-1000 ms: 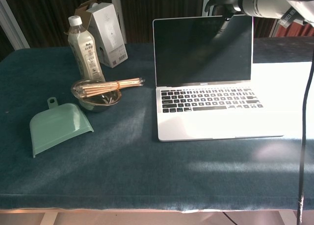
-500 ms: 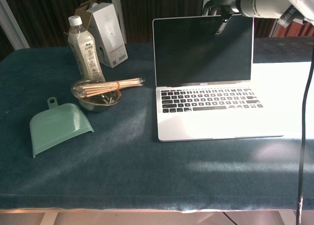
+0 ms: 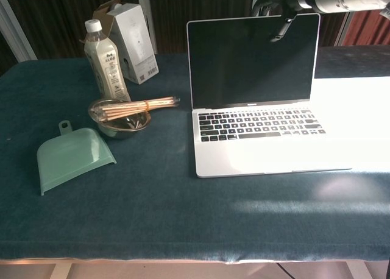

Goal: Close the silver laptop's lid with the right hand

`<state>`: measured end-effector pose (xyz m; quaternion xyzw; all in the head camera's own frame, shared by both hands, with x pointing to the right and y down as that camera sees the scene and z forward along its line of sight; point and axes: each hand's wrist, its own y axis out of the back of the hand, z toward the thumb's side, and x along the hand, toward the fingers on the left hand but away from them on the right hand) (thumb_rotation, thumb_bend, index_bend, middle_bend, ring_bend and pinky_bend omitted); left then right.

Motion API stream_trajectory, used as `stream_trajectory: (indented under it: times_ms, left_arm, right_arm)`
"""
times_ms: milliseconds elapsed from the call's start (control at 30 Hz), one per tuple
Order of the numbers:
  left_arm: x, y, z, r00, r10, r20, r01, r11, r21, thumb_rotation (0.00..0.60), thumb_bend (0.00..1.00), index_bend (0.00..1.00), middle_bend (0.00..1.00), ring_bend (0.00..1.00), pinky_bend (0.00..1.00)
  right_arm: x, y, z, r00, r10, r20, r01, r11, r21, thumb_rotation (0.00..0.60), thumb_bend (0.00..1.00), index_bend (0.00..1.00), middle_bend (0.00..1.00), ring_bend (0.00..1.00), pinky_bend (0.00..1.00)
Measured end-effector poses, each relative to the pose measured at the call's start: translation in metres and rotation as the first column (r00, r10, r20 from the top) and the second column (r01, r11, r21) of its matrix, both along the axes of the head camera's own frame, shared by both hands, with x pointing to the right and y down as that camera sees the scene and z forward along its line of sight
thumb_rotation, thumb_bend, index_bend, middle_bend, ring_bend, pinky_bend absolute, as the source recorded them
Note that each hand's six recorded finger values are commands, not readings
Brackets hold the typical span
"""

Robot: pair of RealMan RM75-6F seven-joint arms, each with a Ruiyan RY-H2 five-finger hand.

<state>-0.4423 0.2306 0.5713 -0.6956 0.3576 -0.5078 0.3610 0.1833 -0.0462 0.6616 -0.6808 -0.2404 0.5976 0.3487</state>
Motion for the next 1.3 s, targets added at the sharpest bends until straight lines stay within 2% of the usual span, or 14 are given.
stream_trajectory:
  times_ms: [600,967,1300]
  left_arm:
    - [0.008,0.006,0.0,0.999,0.037,-0.011,-0.037,0.999,-0.007,0.6,0.04,0.0,0.0,0.0,0.13]
    - [0.01,0.007,-0.001,0.999,0.045,-0.012,-0.045,0.999,-0.003,0.6,0.04,0.0,0.0,0.0,0.13]
    - [0.011,0.008,-0.002,0.999,0.048,-0.013,-0.048,0.999,0.0,0.6,0.04,0.0,0.0,0.0,0.13]
  right_arm:
    - [0.028,0.049,-0.058,0.998,-0.067,0.01,0.067,0.997,-0.031,0.6,0.39,0.13,0.17,0.0,0.0]
    - [0.042,0.076,-0.064,0.995,-0.1,0.016,0.101,0.992,-0.081,0.6,0.39,0.12,0.17,0.0,0.0]
    - [0.036,0.106,-0.069,0.983,-0.176,0.049,0.181,0.976,-0.124,0.6,0.39,0.11,0.17,0.0,0.0]
